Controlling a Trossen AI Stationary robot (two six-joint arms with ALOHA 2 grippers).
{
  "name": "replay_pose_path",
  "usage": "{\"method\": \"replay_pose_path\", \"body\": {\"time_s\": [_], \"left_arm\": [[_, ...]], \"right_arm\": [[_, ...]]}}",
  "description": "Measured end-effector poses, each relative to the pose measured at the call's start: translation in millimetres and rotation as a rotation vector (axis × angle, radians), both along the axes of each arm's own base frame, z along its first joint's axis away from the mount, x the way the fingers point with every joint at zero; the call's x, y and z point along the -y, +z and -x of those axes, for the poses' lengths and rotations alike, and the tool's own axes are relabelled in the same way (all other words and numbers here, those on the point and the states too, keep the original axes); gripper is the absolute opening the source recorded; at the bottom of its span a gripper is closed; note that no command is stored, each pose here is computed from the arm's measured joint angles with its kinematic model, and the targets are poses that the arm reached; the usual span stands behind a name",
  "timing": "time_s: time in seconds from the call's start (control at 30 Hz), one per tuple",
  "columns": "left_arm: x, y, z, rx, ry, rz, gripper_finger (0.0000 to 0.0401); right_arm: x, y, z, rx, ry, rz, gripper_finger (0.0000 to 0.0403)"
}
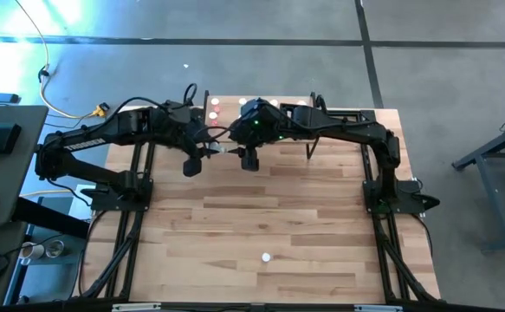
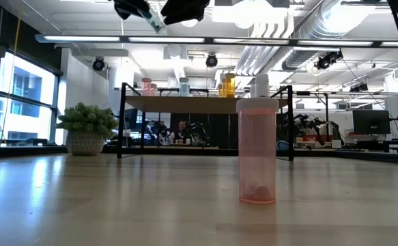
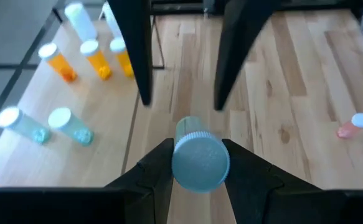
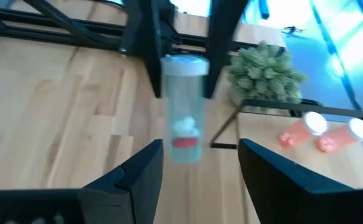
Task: Pick and place medicine bottles onto shelf by color
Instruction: Put the blue pill bottle on the shelf aligned with the other blue pill bottles
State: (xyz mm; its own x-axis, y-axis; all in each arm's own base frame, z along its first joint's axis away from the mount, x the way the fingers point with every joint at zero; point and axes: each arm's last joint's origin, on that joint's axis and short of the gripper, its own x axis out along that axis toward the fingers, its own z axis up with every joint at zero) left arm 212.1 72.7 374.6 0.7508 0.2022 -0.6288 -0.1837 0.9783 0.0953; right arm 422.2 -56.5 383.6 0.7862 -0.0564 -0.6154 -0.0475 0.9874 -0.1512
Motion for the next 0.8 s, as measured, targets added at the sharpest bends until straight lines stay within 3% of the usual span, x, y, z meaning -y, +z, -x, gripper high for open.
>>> {"method": "replay_pose_path", "body": {"time_s": [0.17, 0.6, 0.8], "left_arm": [[-0.3, 3.3, -2.6, 0.036, -0.042, -0.038, 0.0115], [-1.5, 7.7, -5.3, 0.092, -0.020, -0.038, 0.0115], [-2.0, 10.2, -6.8, 0.120, -0.020, -0.048, 0.0115]], "right_arm": [[-0.3, 0.3, -0.5, 0.007, 0.016, 0.000, 0.0200], [-0.2, 2.2, -1.9, 0.030, 0.038, 0.022, 0.0199], [-0.5, 1.1, -1.1, 0.017, 0.044, 0.013, 0.0168]]}}
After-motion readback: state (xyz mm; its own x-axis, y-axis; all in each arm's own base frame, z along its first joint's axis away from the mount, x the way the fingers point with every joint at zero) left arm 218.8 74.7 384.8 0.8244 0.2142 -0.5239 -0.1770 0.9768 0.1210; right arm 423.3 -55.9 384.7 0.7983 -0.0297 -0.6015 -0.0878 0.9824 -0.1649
